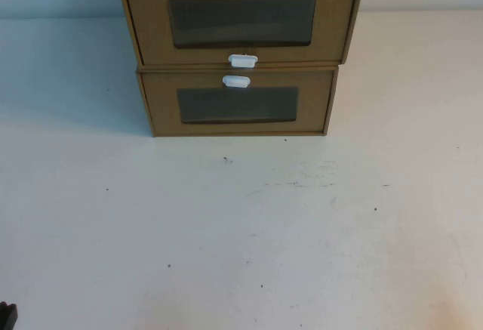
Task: Open the shoe box
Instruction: 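Pull the top drawer of the cardboard box fully open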
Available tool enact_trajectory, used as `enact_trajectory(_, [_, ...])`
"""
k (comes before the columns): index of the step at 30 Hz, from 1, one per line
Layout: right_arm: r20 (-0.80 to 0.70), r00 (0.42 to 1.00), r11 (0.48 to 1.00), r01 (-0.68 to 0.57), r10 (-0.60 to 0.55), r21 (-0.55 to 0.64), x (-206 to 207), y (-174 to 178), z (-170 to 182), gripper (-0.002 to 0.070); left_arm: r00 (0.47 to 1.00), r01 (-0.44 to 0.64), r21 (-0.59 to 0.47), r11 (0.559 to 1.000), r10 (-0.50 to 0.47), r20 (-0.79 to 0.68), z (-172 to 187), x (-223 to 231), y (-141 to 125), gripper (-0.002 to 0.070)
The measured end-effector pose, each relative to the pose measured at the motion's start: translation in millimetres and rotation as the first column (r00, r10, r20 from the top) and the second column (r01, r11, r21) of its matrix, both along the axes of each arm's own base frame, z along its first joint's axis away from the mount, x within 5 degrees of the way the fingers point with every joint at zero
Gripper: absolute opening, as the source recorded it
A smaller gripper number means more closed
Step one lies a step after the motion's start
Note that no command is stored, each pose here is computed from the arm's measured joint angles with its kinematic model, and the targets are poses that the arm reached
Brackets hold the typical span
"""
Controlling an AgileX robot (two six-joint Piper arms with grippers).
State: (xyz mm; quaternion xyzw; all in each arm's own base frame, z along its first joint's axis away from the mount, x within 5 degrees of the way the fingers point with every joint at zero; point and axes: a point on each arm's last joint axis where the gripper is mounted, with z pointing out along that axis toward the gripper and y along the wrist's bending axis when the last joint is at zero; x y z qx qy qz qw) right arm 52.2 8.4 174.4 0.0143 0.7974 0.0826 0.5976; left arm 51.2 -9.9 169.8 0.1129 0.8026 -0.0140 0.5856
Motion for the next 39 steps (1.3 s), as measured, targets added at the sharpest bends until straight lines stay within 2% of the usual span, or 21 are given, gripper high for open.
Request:
enact_trajectory(33, [0.0, 1.0, 1.0, 0.0, 0.0, 0.0, 0.0, 0.0, 0.0, -0.0013, 1.0, -0.001, -0.001, 1.0, 0.001, 0.01, 0.9, 0.3, 0.1, -0.0006])
enact_trajectory(39, [0.046, 0.999, 1.0, 0.008, -0.008, 0.003, 1.1, -0.6, 4.1, -0.0014, 0.995, -0.01, -0.014, 1.0, 0.012, 0.104, 9.2, 2.7, 0.6, -0.0006])
